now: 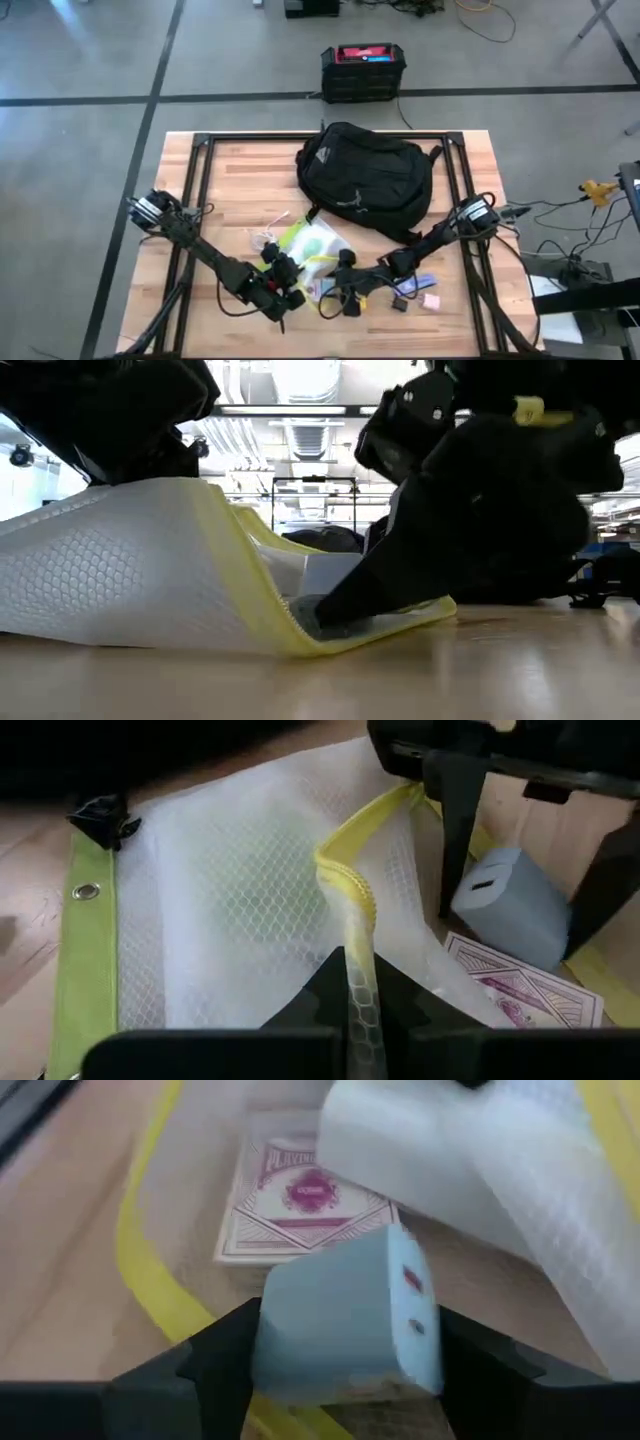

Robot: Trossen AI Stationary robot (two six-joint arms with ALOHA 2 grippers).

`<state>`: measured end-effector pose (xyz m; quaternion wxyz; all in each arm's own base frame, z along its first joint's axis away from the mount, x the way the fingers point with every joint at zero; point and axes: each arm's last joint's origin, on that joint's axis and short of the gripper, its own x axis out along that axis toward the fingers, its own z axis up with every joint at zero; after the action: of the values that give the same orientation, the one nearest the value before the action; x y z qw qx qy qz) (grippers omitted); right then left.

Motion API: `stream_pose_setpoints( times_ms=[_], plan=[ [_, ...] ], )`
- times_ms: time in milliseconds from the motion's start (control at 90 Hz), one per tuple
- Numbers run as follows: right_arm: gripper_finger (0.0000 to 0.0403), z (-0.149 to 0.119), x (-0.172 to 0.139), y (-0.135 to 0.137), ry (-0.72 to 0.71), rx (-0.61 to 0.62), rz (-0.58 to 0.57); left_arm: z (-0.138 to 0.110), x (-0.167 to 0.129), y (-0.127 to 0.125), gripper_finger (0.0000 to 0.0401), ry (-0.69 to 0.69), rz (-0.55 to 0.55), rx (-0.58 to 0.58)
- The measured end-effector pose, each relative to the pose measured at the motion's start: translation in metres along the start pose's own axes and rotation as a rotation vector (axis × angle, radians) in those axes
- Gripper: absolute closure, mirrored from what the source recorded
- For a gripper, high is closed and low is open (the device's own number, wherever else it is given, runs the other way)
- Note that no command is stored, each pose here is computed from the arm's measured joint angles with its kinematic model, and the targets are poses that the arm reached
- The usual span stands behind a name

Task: Unpack backpack
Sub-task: Remove the blue charger adapter from the yellow green zip bag

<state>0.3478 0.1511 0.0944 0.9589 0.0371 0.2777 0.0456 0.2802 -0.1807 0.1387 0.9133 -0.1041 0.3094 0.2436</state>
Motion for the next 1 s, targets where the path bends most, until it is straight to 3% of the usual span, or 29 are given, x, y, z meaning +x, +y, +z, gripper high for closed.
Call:
stream_pose_setpoints(
  times_ms=[100, 289, 456, 633, 744, 822, 900, 1000],
  plan=[
    [0.0206, 0.001, 0.000, 0.000, -0.002, -0.001, -0.003, 0.000, 0.000, 0.000, 0.0401, 0.000, 0.000, 0.000],
    [0.0207, 0.010, -0.008, 0.003, -0.021, -0.008, 0.003, 0.000, 0.000, 0.000, 0.0401, 0.000, -0.001, 0.000],
    [0.0207, 0.027, -0.032, 0.013, -0.007, -0.032, 0.033, 0.000, 0.000, 0.000, 0.0401, 0.002, -0.003, 0.000],
    [0.0207, 0.027, -0.085, 0.028, 0.246, -0.074, 0.023, 0.000, 0.000, 0.000, 0.0401, 0.004, -0.006, -0.001],
    [0.0207, 0.019, -0.115, 0.036, 0.404, -0.045, 0.025, 0.000, 0.000, -0.001, 0.0401, 0.004, -0.008, -0.003],
    [0.0205, 0.007, -0.145, 0.034, 0.593, -0.001, -0.017, 0.000, 0.000, -0.001, 0.0401, 0.003, -0.015, 0.008],
    [0.0205, 0.005, -0.155, 0.043, 0.620, 0.060, 0.024, 0.001, -0.001, -0.003, 0.0401, -0.008, -0.024, 0.008],
    [0.0204, -0.008, -0.168, 0.039, 0.728, 0.044, -0.041, 0.004, 0.000, -0.005, 0.0401, -0.018, -0.034, 0.014]
  ],
)
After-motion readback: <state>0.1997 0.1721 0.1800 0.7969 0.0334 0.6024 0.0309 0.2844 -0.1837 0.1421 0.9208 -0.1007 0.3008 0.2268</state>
